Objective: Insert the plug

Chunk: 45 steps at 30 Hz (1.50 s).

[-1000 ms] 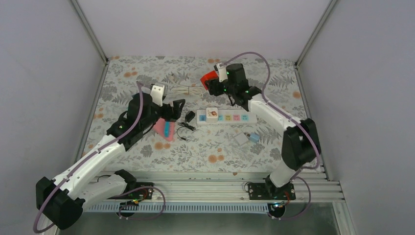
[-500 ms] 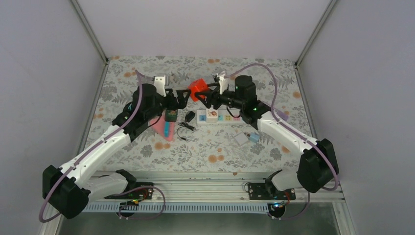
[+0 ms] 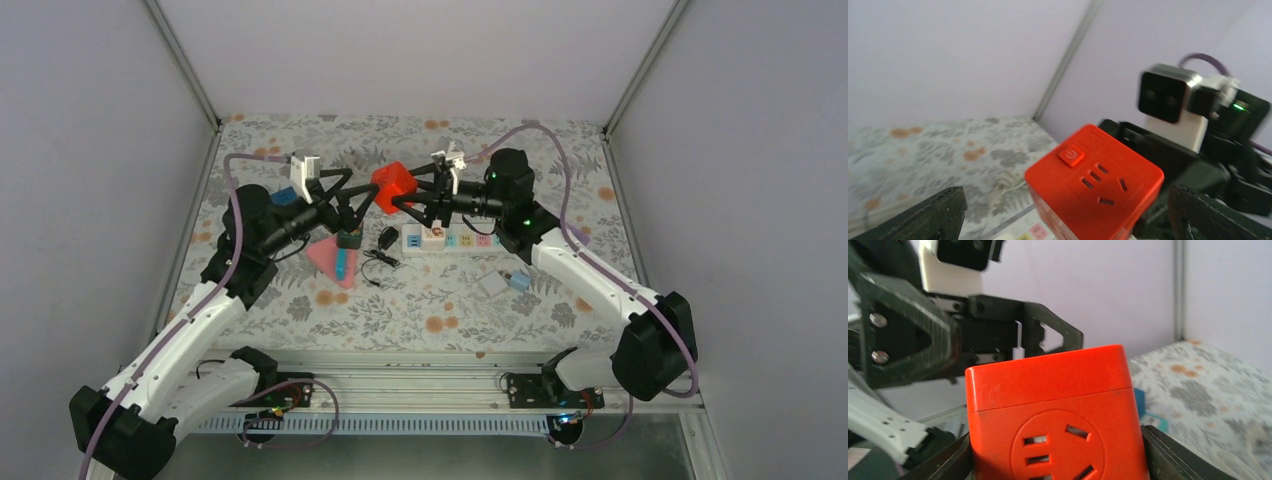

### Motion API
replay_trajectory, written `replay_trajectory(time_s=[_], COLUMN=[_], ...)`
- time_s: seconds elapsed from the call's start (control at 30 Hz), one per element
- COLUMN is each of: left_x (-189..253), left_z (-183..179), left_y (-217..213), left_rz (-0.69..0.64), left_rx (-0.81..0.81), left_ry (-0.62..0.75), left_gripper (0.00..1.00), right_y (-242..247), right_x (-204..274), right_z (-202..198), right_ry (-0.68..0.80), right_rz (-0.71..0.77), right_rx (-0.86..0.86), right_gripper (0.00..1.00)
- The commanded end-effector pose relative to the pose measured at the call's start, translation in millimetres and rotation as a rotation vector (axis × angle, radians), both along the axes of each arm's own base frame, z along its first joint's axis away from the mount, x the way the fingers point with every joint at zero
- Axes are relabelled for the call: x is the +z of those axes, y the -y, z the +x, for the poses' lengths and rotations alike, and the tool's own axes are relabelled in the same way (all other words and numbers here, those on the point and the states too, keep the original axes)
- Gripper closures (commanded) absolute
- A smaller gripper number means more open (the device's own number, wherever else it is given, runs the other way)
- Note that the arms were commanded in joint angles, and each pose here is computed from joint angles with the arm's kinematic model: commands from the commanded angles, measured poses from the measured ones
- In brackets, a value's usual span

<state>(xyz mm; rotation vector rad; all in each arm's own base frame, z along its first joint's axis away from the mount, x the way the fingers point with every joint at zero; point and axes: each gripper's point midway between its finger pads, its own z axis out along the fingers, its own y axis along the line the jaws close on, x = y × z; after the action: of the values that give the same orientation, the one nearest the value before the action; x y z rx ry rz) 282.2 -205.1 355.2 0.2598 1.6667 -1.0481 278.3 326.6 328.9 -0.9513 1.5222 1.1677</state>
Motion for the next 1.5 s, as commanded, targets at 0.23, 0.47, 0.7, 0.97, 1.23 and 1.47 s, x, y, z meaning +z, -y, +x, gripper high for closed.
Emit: replay_trajectory(time_s=[0.23, 0.47, 0.7, 0.97, 1.23, 1.47], left_x=[64.3, 75.8, 71.0, 82.3, 87.2, 68.0], left_z=[-70.8, -74.7, -75.3, -78.8, -60.5, -9.6], left_y=[21.2, 39.9, 54.2, 49.1, 53.7, 67.0], left_rz=[-0.104, -0.093, -0.104, -0.08, 0.152, 0.362], left_rx=[-0.333, -0.45, -0.519, -0.486, -0.387, -0.287], left_ry=[0.44, 0.473, 0.406, 0.459, 0.747, 0.852], left_gripper=[0.0, 0.03, 0.23, 0.65, 0.69, 0.7], right_y=[8.2, 3.0, -1.5, -1.4, 15.4, 55.2], right_x=[113.3, 125.0, 121.0, 120.0, 101.9, 85.6], right_z=[-63.0, -74.9, -72.3, -69.6, -19.5, -0.7], right_ry=[-0.062, -0.09, -0.111, -0.109, -0.167, -0.142], right_rz=[0.281, 0.312, 0.318, 0.313, 0.18, 0.027], right_rx=[0.352, 0.406, 0.4, 0.375, 0.032, -0.244], right_gripper=[0.32, 0.32, 0.32, 0.29, 0.0, 0.0])
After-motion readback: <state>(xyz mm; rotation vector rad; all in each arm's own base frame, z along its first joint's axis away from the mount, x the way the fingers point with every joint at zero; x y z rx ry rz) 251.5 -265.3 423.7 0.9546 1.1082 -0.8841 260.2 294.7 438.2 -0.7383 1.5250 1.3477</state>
